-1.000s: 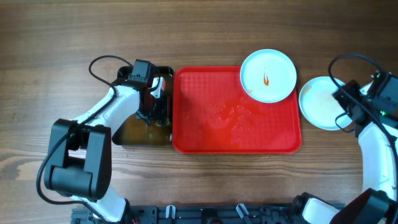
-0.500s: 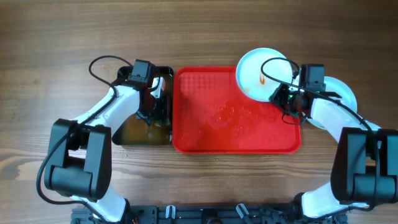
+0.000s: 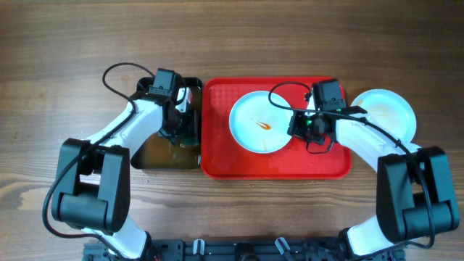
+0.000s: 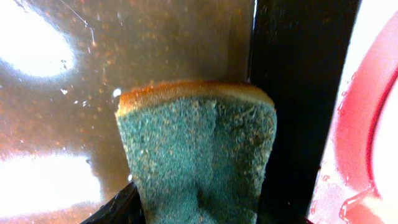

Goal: Clean dirty plates on tray and stack at the side
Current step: 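Scrub the last plate with the sponge, then dip the sponge in the black tray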

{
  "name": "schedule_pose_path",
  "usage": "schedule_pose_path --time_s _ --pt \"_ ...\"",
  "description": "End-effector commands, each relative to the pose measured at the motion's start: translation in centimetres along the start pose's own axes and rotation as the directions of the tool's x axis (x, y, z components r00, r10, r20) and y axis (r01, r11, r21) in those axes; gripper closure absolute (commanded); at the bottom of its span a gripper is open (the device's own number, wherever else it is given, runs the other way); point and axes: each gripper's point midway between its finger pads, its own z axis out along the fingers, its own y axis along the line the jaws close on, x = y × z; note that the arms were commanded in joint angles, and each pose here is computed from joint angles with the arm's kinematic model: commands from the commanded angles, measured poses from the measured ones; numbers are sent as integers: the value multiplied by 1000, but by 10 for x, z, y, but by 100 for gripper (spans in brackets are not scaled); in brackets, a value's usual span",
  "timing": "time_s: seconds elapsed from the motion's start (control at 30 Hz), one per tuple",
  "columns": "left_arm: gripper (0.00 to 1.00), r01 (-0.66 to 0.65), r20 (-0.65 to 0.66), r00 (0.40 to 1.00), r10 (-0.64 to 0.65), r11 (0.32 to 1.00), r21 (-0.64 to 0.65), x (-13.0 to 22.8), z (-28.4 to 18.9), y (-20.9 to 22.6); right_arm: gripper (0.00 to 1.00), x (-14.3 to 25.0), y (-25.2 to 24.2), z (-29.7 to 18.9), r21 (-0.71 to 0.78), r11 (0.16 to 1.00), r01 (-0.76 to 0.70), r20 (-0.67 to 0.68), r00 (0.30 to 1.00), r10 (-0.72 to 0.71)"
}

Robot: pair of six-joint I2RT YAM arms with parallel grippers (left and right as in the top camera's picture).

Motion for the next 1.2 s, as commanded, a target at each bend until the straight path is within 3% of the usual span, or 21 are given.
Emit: schedule_pose_path --time_s 0.0,0.13,0.2,0.37,0.53,0.7,0.87,0.97,1.17 --pt "58 -7 -13 1000 7 1000 11 2 8 -1 96 12 -2 7 27 998 48 -33 998 -47" --pt "71 1 -49 999 -1 1000 2 12 20 4 96 13 -2 7 27 998 60 -36 998 -59" --pt "96 8 -75 997 -8 1000 -4 21 26 8 96 13 -2 7 27 998 59 -35 998 -58" --pt "96 8 -38 999 -8 1000 3 11 15 6 96 13 -2 7 27 998 62 -37 997 -61" --pt "96 -34 145 989 27 998 43 -20 -44 -14 96 13 -1 7 22 996 86 -37 996 -85" --pt "96 -67 255 966 48 996 64 -37 -69 -24 96 13 -1 7 22 996 91 -37 995 -90" --pt "96 -78 271 961 53 994 81 -40 -71 -28 96 13 -1 7 21 994 109 -38 993 -108" --pt "96 -108 265 964 33 956 274 -39 -74 -75 96 12 0 7 19 994 109 -34 993 -109" --pt "96 -12 188 979 -73 910 413 -35 -34 -143 96 12 0 7 18 993 113 -32 993 -112"
